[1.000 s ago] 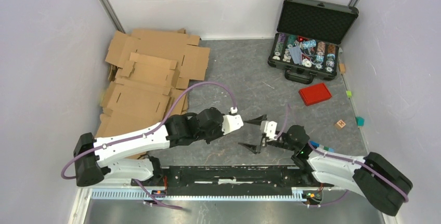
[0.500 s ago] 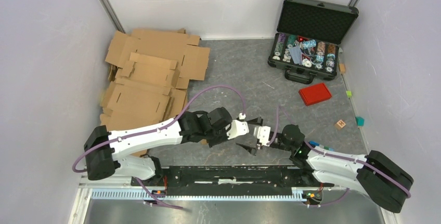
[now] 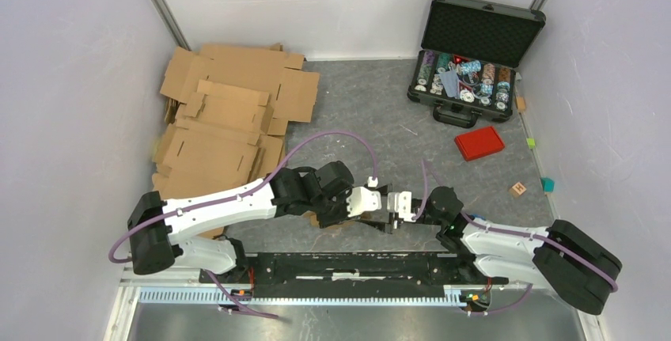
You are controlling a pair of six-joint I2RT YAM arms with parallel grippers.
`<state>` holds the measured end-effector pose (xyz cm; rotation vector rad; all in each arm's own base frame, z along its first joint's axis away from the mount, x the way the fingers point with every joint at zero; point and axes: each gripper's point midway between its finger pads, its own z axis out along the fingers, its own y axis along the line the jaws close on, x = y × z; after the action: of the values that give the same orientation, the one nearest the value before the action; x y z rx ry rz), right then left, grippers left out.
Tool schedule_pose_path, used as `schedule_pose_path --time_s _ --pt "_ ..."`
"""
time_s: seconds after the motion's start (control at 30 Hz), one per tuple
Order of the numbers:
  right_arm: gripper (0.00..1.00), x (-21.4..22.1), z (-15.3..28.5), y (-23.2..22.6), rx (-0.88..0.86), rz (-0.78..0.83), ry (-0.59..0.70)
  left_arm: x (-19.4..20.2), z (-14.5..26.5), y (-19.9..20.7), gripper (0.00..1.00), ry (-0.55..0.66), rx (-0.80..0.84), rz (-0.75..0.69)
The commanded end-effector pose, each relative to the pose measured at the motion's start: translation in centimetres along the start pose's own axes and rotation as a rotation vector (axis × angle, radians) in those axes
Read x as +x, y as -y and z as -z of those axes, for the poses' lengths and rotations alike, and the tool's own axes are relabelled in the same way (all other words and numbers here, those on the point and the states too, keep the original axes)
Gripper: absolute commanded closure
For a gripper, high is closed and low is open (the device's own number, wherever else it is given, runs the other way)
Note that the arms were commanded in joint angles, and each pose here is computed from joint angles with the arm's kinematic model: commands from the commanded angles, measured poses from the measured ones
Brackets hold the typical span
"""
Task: Fold the paper box
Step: Close the paper box at the center of the board.
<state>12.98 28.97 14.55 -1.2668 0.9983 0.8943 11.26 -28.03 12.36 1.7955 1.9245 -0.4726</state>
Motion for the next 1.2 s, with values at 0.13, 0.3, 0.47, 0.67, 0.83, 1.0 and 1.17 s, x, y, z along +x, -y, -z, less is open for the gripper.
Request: schedule_pose_path --time_s 0.13,0.3,0.47,0.67,0.83,1.0,1.17 --pt "0.47 -2.8 -1.2 -1.0 -0.107 0.005 0.103 -1.9 0.8 0.0 0.59 0.06 0.023 -0.056" --pt "0.68 -2.8 -1.2 -1.2 -0.123 -0.001 0.106 -2.1 0.8 -0.1 0.55 0.071 0.011 -0.059" --pt "0.83 -2.5 -1.1 -1.5 -0.131 -0.011 0.101 -2.1 0.8 -0.4 0.54 0.076 -0.004 -0.052" --pt "0.9 -1.1 -0.6 -1.0 -0.073 -0.016 0.049 -2.7 1.8 -1.2 0.42 0.124 -0.071 -0.017" --pt "0.93 0.0 -0.2 -0.4 -0.017 -0.022 0.009 -3.6 4.5 -2.3 0.2 0.257 -0.185 0.051" --pt "1.0 1.3 0.5 2.5 0.175 -0.068 -0.05 -3.3 8.5 -6.9 0.04 0.38 -0.504 0.332" --pt "1.0 1.2 2.1 4.7 0.358 -0.096 -0.012 -0.8 11.0 -10.8 0.0 0.448 -0.692 0.643"
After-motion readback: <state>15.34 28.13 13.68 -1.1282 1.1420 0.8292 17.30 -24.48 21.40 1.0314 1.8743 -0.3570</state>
